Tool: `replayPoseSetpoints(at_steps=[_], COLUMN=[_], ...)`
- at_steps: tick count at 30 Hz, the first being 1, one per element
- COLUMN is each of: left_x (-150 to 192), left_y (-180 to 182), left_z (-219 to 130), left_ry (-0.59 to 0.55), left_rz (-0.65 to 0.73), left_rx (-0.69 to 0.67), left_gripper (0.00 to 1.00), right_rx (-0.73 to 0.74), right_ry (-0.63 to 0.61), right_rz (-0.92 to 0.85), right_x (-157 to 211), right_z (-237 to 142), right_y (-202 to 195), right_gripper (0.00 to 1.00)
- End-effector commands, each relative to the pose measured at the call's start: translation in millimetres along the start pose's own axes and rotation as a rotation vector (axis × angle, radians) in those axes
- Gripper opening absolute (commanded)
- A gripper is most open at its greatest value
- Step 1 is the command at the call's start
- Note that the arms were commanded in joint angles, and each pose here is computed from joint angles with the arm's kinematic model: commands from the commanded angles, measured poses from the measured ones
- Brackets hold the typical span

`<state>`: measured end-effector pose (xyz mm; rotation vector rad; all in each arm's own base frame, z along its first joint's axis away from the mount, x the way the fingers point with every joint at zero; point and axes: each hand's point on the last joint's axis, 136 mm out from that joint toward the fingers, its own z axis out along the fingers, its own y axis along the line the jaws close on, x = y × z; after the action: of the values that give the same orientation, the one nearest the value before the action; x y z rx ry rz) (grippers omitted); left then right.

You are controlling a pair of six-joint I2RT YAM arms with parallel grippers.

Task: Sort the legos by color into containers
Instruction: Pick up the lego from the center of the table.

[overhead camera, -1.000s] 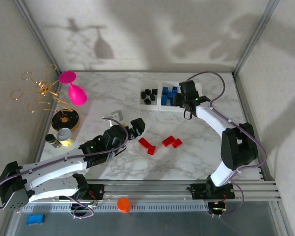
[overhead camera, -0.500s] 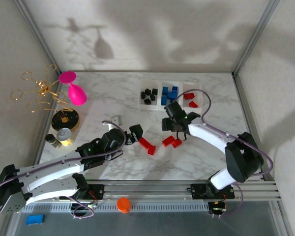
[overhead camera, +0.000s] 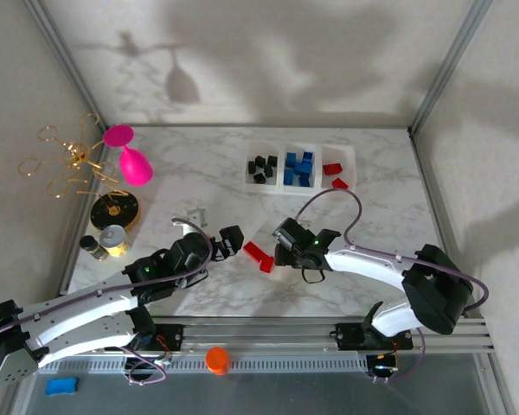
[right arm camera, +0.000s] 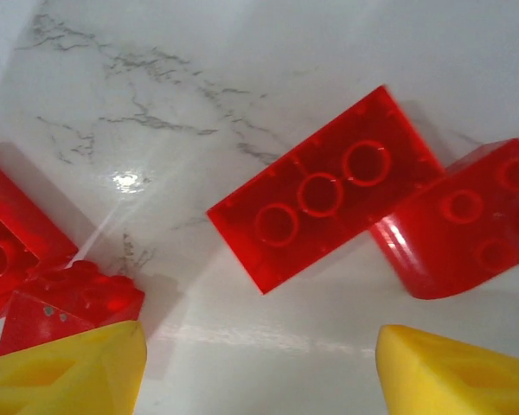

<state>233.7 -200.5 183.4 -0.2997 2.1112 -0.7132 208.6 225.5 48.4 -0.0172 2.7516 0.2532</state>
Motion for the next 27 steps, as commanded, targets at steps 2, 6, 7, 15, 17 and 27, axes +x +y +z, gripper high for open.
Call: replayPoseSetpoints(at_steps=[2, 6, 7, 15, 17, 27], left_x=[0, -1, -2, -3, -4, -5], left_y=[7, 7, 8, 7, 7, 9], left_z=[-1, -3, -3, -4, -4, -4], left_ry=[-0.004, -0.008, -0.01, -0.021, -0.023, -0.03], left_rz=[-0.01, -0.015, -0.017, -0.022, -0.022, -0.013], left_rx=[-0.017, -0.015, -0.013, -0.006, -0.006, -0.014], left_gripper=[1.0, 1.0, 1.0, 1.0, 1.0, 1.0], right_rx=[0.044, 0.093, 0.099, 0.11, 0.11, 0.123], right_ry=[-0.037, -0.076, -0.086, -0.122, -0.133, -0.122], right_rz=[0.033, 0.036, 0.037, 0.017, 0.02, -0.006], right_x=[-3, -16, -20, -48, -55, -64], right_z=[14, 19, 19, 33, 36, 48], right_y=[-2, -5, -6, 1, 0, -2], right_gripper=[0.72, 0.75, 0.75, 0.75, 0.75, 0.55])
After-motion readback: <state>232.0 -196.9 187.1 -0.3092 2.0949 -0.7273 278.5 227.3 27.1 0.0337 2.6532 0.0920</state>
